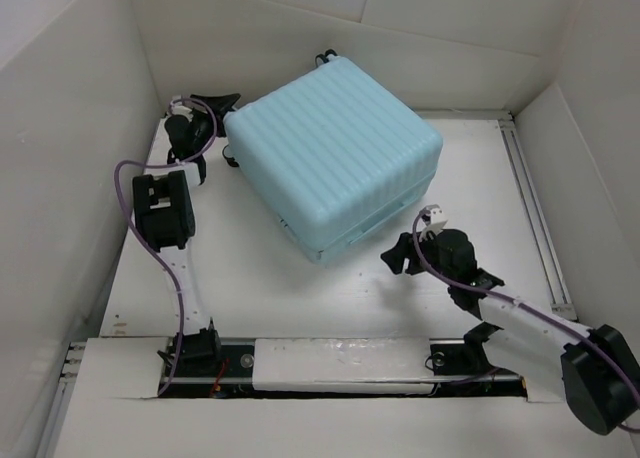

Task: Pack the luggage

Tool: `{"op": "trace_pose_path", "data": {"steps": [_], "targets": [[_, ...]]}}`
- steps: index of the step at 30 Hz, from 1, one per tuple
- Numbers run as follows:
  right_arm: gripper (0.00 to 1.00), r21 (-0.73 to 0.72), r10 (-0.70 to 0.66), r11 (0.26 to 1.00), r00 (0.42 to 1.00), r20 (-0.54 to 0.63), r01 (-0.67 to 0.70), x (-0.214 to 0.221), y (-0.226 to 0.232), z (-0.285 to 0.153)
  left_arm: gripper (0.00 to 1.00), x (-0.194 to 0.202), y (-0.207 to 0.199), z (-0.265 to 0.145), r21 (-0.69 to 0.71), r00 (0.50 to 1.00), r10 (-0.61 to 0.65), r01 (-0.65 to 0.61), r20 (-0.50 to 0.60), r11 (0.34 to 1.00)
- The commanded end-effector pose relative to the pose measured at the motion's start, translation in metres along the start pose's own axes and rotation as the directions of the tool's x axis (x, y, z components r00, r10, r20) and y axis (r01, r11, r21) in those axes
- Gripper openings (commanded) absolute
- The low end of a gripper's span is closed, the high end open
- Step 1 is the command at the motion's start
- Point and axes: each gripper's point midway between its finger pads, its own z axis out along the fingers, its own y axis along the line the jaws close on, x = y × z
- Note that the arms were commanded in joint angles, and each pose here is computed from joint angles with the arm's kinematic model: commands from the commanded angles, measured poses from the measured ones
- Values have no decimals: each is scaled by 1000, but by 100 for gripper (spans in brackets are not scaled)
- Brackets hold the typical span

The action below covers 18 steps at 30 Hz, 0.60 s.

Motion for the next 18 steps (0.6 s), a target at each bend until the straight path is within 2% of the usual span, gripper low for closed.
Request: {"op": "trace_pose_path", "data": {"steps": [1, 3, 4, 5, 6, 7, 8, 9, 10, 11, 12, 14, 15, 16, 17, 18], "targets": [[68, -63, -17, 998, 993, 120, 24, -47, 24, 10, 0, 18, -57, -21, 103, 998, 62, -59, -25, 993], [68, -76, -26, 997, 995, 99, 34, -48, 27, 19, 0, 28, -38, -37, 51, 999, 52, -51, -16, 997], [68, -113, -42, 992, 993, 108, 54, -62, 38, 23, 0, 29, -55, -49, 73, 997, 79, -79, -2, 994], [66, -114, -53, 991, 995, 89, 63, -62, 38, 32, 0, 26, -54, -60, 60, 997, 82, -82, 13, 995], [65, -122, -78, 989, 993, 91, 89, -68, 41, 37, 0, 32, -29, -76, 3, 999, 40, -40, 20, 999], [65, -131, -91, 986, 991, 97, 104, -76, 45, 42, 0, 38, -30, -84, 9, 998, 56, -56, 20, 998], [65, -154, -108, 980, 984, 139, 129, -102, 57, 46, 0, 41, -44, -97, 23, 996, 83, -83, 24, 996], [65, -147, -118, 980, 985, 123, 136, -105, 57, 57, 0, 46, -26, -112, -20, 998, 51, -50, 33, 999], [65, -139, -116, 981, 985, 132, 134, -116, 56, 61, 0, 50, -25, -122, -19, 998, 62, -61, 31, 998], [66, -134, -127, 979, 976, 179, 152, -147, 61, 65, 0, 60, -40, -132, 7, 996, 83, -83, 23, 997], [68, -114, -120, 984, 983, 138, 136, -145, 54, 75, 0, 63, -41, -141, 4, 995, 94, -94, 23, 996], [70, -103, -109, 987, 986, 127, 123, -159, 47, 80, 0, 73, -30, -160, -24, 997, 73, -72, 24, 997], [70, -104, -105, 988, 990, 99, 116, -160, 50, 78, 0, 76, -45, -170, 2, 994, 106, -106, 29, 994], [70, -93, -114, 988, 989, 100, 123, -162, 50, 72, 0, 80, -36, -179, -25, 995, 100, -99, 27, 995], [70, -78, -116, 989, 988, 100, 124, -158, 50, 65, 0, 79, -34, -184, -44, 995, 97, -95, 35, 994], [70, -11, -100, 995, 992, 81, 102, -137, 32, 58, 0, 75, -48, -192, -26, 990, 129, -127, 50, 992]]}}
